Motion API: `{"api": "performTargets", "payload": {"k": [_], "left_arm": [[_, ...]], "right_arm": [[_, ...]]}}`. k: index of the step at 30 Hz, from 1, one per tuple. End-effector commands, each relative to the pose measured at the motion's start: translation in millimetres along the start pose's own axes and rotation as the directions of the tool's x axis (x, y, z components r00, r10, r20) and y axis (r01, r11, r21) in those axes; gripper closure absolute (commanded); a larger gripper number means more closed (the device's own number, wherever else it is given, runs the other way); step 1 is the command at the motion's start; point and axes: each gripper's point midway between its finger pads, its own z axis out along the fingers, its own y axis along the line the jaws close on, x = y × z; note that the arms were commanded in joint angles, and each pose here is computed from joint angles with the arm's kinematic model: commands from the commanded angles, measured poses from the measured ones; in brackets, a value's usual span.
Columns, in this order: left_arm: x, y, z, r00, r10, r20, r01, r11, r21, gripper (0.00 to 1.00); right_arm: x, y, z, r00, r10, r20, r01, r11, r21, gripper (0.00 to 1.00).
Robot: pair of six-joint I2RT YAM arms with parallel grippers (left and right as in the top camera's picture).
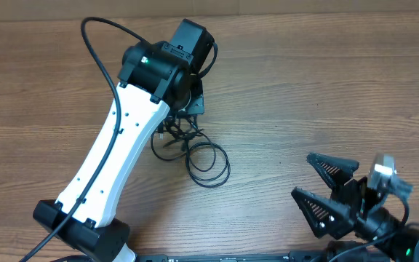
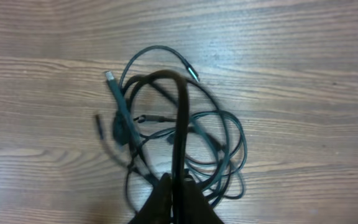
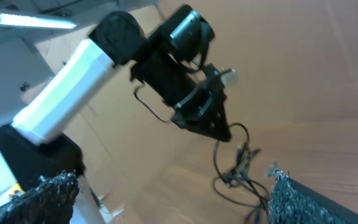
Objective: Untangle cables
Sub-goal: 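Move the right gripper over the loosened cable pile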
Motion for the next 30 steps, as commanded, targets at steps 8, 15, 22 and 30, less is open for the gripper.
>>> {"api": "performTargets", "payload": {"k": [8, 15, 22, 30], "left_arm": [[13, 4, 23, 0.994, -0.036, -0.098, 0.038, 0.999, 0.018, 0.96], [16, 3, 23, 0.992, 0.016, -0.128, -0.009, 0.999, 0.051, 0.51], [26, -16, 18, 0.980, 0.107, -0.167, -0.076, 0.981, 0.179, 0.00], [3, -19, -31, 0.997, 0.078, -0.008, -0.073, 0.964, 0.256, 0.00]], "right_arm": [[-7, -15, 19, 0.971, 0.068, -0.231, -0.051, 0.996, 0.076, 0.00], [-1, -17, 23, 0.948, 0.168, -0.270, -0.157, 0.986, 0.065, 0.00], [1, -16, 22, 0.894, 0.365, -0.260, -0.348, 0.931, 0.111, 0.00], [7, -25, 21, 0.870, 0.426, -0.247, -0.394, 0.903, 0.169, 0.00]]}}
